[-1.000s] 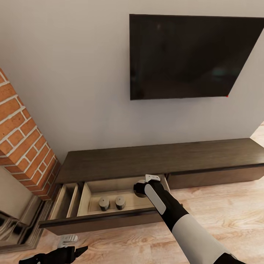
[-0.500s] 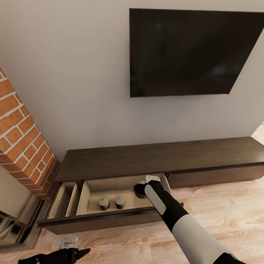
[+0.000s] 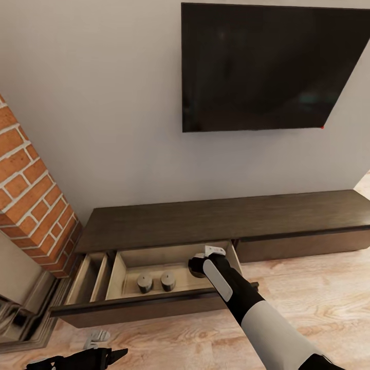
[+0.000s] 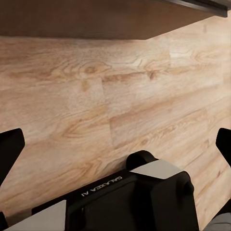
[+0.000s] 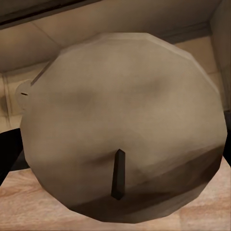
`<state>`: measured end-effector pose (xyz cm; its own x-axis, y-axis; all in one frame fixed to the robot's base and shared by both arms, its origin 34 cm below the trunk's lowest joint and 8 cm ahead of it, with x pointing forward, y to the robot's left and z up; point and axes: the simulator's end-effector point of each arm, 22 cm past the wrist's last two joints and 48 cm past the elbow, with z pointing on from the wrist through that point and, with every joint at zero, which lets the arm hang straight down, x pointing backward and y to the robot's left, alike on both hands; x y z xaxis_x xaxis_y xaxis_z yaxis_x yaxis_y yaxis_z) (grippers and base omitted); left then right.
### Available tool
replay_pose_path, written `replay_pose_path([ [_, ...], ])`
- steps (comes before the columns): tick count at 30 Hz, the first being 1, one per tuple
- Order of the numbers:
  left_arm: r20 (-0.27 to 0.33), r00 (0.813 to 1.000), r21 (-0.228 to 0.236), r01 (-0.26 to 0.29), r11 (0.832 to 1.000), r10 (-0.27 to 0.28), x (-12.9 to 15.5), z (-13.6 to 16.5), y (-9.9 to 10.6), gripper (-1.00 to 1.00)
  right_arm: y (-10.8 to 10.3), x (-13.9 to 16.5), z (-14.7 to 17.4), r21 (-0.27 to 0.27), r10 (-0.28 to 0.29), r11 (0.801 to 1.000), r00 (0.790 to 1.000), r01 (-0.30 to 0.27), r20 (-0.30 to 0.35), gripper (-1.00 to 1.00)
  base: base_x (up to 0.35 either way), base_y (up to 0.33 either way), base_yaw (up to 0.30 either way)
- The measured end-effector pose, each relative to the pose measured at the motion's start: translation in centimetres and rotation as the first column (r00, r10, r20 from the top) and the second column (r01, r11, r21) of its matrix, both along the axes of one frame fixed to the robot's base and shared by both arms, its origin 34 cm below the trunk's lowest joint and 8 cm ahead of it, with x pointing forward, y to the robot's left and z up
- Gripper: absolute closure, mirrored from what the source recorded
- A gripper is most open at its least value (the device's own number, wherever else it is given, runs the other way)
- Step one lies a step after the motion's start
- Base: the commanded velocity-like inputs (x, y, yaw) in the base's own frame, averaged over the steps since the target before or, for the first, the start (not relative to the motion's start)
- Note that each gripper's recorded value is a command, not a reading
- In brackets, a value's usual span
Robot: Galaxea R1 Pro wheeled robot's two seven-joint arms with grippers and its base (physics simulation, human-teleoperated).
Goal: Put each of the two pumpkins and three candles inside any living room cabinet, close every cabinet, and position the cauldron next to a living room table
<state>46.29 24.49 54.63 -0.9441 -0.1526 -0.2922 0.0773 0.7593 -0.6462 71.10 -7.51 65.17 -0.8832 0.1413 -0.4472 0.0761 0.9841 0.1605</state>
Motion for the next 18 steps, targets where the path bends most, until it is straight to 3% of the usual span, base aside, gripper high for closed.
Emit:
replay_pose_path([
  [18,0.000,1.000,0.000,0.003,1.000,-0.003,-0.2,-3.2,-0.1,-1.00,-0.3,0.3,-3.1,0.003,-0.025,1.000,0.999,0.025,0.026,1.00,0.000,0.000,0.000],
])
